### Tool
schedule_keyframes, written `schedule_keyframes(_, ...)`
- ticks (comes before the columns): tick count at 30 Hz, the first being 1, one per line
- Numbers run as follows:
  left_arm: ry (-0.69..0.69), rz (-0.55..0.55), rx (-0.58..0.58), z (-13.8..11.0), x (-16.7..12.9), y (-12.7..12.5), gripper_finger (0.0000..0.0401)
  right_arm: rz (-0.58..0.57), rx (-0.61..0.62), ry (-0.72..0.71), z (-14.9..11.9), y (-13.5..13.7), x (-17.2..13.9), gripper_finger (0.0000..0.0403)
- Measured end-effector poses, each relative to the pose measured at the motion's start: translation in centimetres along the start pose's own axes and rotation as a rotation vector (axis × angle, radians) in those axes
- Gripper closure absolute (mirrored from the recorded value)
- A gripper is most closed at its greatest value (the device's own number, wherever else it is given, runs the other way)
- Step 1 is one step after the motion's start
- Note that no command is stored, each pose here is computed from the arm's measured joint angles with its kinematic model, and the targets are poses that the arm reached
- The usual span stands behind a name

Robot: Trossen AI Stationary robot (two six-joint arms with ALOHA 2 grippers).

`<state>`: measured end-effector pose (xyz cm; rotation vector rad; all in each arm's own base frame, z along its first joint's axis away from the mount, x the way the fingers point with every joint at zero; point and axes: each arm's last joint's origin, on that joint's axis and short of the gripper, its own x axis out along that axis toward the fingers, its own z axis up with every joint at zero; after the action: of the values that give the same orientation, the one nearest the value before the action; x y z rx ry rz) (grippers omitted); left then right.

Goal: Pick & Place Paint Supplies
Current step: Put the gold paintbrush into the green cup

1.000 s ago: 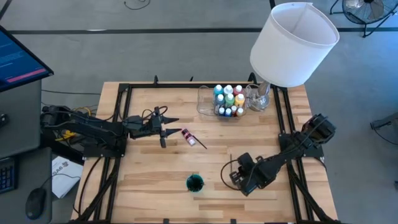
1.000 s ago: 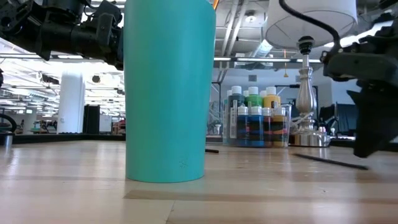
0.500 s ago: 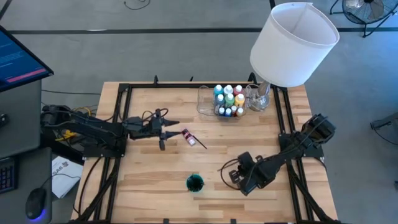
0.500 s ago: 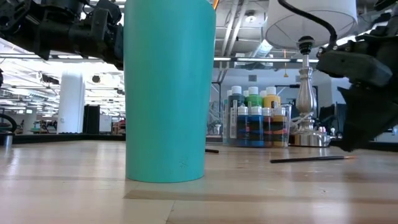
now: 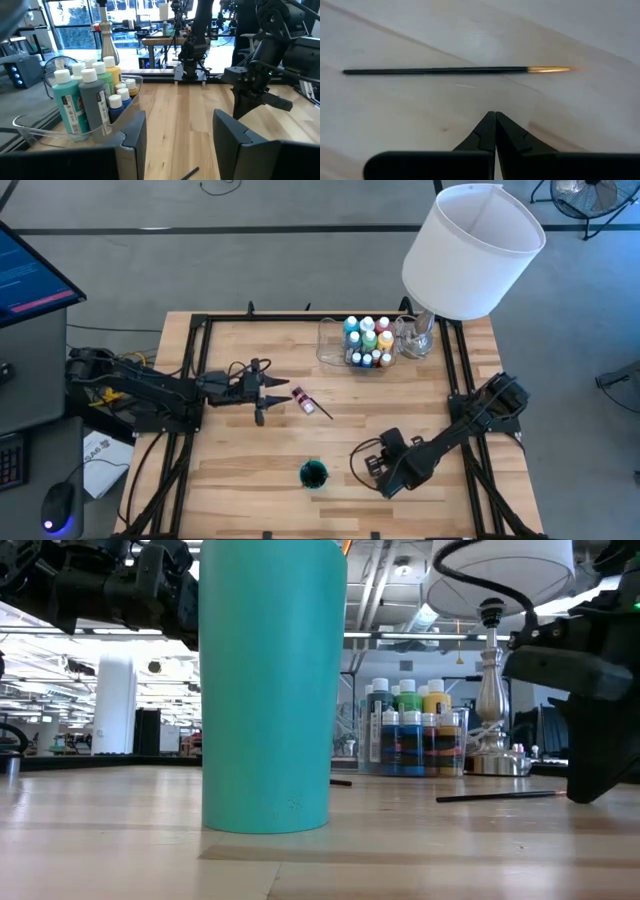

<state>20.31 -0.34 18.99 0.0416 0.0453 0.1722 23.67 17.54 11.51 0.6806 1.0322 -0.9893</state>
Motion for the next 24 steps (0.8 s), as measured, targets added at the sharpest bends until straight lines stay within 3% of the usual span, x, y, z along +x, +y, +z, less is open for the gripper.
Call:
schedule_keyframes(4, -0.001, -0.008, -0.001, 0.0, 0.0, -0.2, 0.028, -0.09, 0.012, -0.005, 0.1, -0.6, -0.4, 0.0403)
schedule_keyframes(24, 0.001, -0.006, 0.0, 0.0, 0.0, -0.2, 0.028, -0.198, 0.006, -0.08, 2.4, -1.7, 1.2, 0.0403)
